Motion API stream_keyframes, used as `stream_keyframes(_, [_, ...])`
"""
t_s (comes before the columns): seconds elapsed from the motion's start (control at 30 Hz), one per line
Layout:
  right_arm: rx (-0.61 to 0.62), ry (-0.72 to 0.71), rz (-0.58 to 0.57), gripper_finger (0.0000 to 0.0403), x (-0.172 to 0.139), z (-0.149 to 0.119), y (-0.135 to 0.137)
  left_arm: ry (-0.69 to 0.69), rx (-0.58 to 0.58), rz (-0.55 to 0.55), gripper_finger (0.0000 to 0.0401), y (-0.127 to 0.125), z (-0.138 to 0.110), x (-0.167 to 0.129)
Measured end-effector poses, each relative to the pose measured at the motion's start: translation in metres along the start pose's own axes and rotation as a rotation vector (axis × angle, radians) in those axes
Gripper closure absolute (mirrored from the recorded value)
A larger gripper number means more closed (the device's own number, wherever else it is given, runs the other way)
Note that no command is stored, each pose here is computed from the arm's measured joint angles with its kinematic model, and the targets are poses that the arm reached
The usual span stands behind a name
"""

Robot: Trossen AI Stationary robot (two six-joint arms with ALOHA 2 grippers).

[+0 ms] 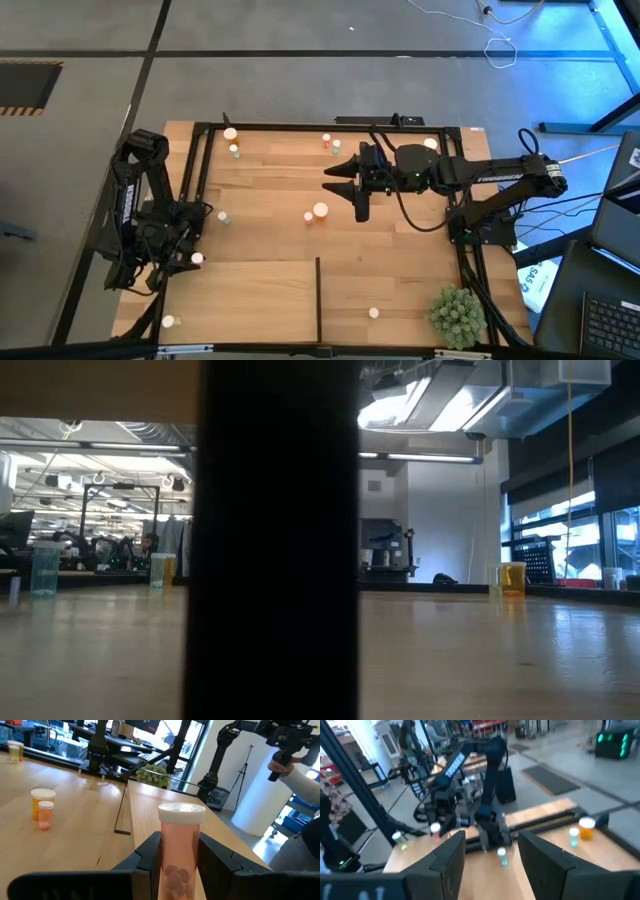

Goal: Pick and place medicine bottles onto shelf by color
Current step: Put the right pink pill bottle on the shelf

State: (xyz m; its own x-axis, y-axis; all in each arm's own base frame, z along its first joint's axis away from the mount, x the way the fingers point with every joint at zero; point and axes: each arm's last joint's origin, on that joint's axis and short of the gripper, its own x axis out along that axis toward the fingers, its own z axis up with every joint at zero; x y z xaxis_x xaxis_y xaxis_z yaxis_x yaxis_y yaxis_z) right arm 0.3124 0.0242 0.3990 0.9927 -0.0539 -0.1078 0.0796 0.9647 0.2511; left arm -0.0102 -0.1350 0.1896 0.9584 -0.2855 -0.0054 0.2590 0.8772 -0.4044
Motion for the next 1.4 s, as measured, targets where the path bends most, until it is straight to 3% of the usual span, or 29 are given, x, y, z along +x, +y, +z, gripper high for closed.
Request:
stream_keyframes(0.2, [-0.178, -0.001, -0.053, 0.0232, 0.010, 0.026, 0.011, 0.000, 0.000, 0.000, 0.0305, 0.000, 0.000, 0.000])
stream_keyframes(0.47, [-0.306, 0.234, -0.087, 0.0243, 0.062, 0.049, 0.023, -0.002, 0.000, -0.001, 0.0305, 0.000, 0.000, 0.000])
stream_keyframes(0.6, [-0.372, 0.298, -0.025, 0.0243, 0.090, 0.051, 0.030, -0.003, 0.001, -0.001, 0.0305, 0.000, 0.000, 0.000])
stream_keyframes(0.87, [-0.415, 0.274, 0.168, 0.0243, 0.136, 0.030, 0.036, -0.004, -0.001, -0.003, 0.0305, 0.000, 0.000, 0.000])
stream_keyframes(1.03, [-0.421, 0.347, 0.171, 0.0243, 0.157, 0.004, 0.032, -0.004, -0.006, -0.003, 0.0305, 0.000, 0.000, 0.000])
stream_keyframes(1.4, [-0.417, 0.389, 0.203, 0.0243, 0.172, -0.015, 0.031, -0.006, -0.016, -0.004, 0.0305, 0.000, 0.000, 0.000])
